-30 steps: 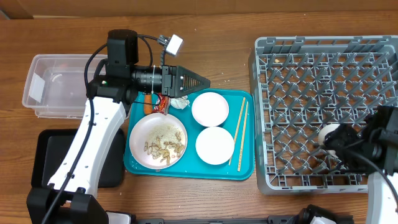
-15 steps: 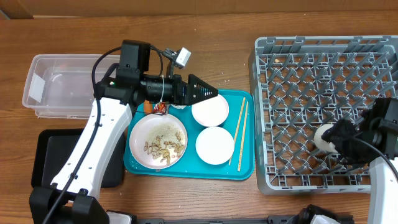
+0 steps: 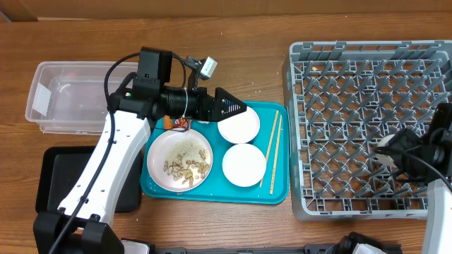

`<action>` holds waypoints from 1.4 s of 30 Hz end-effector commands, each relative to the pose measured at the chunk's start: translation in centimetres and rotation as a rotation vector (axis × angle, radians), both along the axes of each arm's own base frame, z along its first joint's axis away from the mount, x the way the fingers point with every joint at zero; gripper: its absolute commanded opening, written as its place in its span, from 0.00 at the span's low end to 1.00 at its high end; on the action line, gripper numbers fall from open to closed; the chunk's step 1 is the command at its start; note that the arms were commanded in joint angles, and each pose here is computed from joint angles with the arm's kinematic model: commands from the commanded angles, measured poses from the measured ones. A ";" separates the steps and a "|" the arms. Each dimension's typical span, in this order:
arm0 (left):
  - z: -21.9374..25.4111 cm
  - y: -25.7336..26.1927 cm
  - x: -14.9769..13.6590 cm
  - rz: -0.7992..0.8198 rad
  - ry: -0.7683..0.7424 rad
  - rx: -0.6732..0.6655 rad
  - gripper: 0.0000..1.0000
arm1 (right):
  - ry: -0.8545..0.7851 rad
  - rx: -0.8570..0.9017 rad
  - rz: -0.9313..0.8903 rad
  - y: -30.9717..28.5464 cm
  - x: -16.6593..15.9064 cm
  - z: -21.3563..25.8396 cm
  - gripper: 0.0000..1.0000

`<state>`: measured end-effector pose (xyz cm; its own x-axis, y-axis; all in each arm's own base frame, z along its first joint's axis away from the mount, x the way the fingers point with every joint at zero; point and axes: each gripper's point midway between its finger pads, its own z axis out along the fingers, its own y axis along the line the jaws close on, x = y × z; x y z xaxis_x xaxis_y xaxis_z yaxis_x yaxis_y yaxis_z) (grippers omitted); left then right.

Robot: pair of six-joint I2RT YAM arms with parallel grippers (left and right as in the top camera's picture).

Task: Sort waste into correct bins and load items into the dishwasher
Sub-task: 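Place the white cup into the dish rack with the right gripper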

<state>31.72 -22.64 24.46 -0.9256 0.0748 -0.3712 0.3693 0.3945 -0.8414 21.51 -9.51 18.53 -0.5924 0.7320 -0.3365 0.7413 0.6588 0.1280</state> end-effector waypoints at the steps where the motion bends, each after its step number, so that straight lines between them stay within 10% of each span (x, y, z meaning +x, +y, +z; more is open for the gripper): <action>1: 1.0 -0.1 -0.1 -0.013 -0.060 0.003 1.00 | 0.005 -0.099 -0.153 -2.7 -0.3 0.9 0.61; 21: 0.7 -0.1 -0.4 -0.013 -0.033 0.009 1.00 | 0.031 0.104 -0.215 -4.9 0.6 -2.2 0.58; 42: 0.8 -0.1 -0.4 -0.013 -0.038 0.009 1.00 | 0.159 0.258 0.411 10.1 -1.4 0.1 0.58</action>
<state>31.39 -22.54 24.15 -0.9353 0.0765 -0.3454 0.3458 0.4033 -0.8472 20.01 -1.22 17.82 -0.8329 0.5519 -0.0404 0.5337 0.8205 0.2047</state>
